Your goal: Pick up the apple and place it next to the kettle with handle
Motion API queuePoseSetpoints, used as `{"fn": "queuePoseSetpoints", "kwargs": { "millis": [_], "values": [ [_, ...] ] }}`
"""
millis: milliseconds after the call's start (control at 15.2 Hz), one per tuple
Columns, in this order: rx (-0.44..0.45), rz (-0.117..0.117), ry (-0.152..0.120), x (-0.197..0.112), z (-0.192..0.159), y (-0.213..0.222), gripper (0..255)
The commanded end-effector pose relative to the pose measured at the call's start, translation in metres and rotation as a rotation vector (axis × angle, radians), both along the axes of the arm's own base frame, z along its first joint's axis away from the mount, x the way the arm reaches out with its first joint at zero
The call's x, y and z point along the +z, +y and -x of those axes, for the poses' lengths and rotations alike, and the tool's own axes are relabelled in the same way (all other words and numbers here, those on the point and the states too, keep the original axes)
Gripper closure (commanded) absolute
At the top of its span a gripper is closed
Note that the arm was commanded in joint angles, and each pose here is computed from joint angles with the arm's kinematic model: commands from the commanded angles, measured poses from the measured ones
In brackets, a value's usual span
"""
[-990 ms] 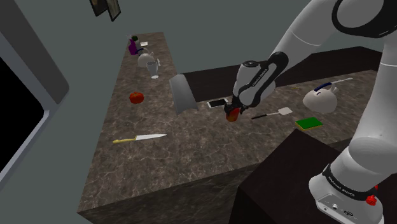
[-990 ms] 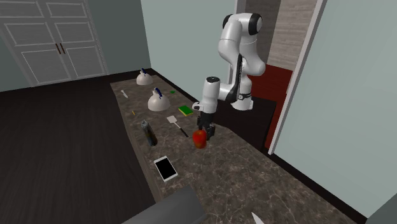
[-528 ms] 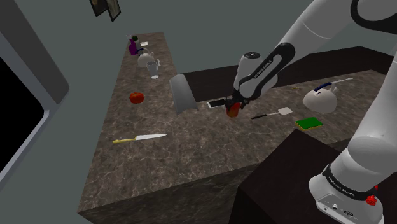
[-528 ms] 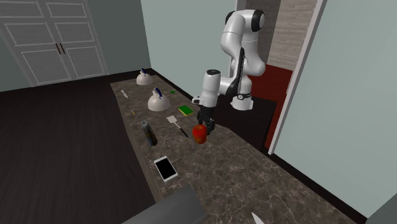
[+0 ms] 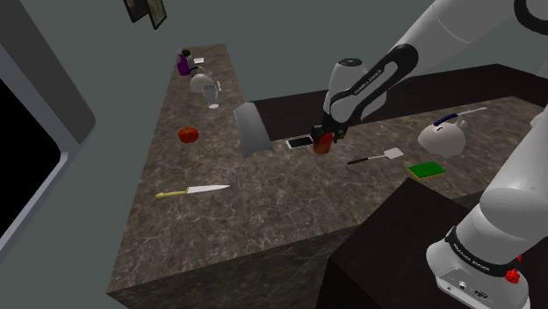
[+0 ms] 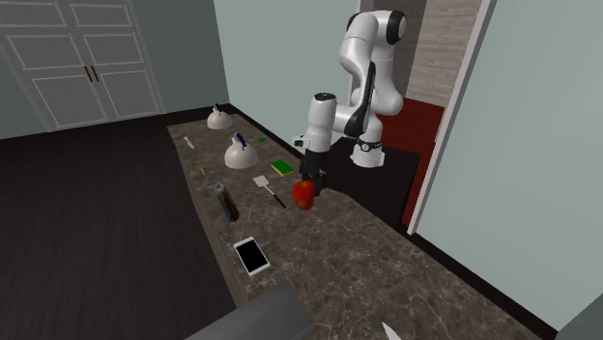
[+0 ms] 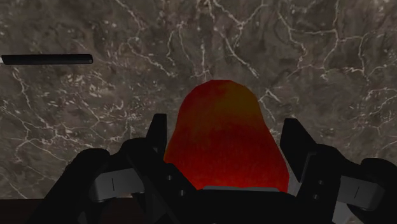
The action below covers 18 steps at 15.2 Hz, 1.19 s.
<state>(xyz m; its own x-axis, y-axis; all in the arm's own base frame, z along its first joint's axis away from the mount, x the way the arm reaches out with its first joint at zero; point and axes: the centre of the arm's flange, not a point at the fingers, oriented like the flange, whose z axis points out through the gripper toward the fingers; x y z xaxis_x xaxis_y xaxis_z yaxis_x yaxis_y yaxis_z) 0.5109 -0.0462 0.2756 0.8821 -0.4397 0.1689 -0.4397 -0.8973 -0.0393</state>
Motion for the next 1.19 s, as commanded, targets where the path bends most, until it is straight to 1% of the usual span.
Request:
{"fn": "queuePoseSetpoints", "kwargs": {
  "millis": [0,1122],
  "values": [
    [0.000,0.000,0.000,0.010,0.001,0.000,255],
    [0.000,0.000,0.000,0.100,0.001,0.000,255]
  ]
}}
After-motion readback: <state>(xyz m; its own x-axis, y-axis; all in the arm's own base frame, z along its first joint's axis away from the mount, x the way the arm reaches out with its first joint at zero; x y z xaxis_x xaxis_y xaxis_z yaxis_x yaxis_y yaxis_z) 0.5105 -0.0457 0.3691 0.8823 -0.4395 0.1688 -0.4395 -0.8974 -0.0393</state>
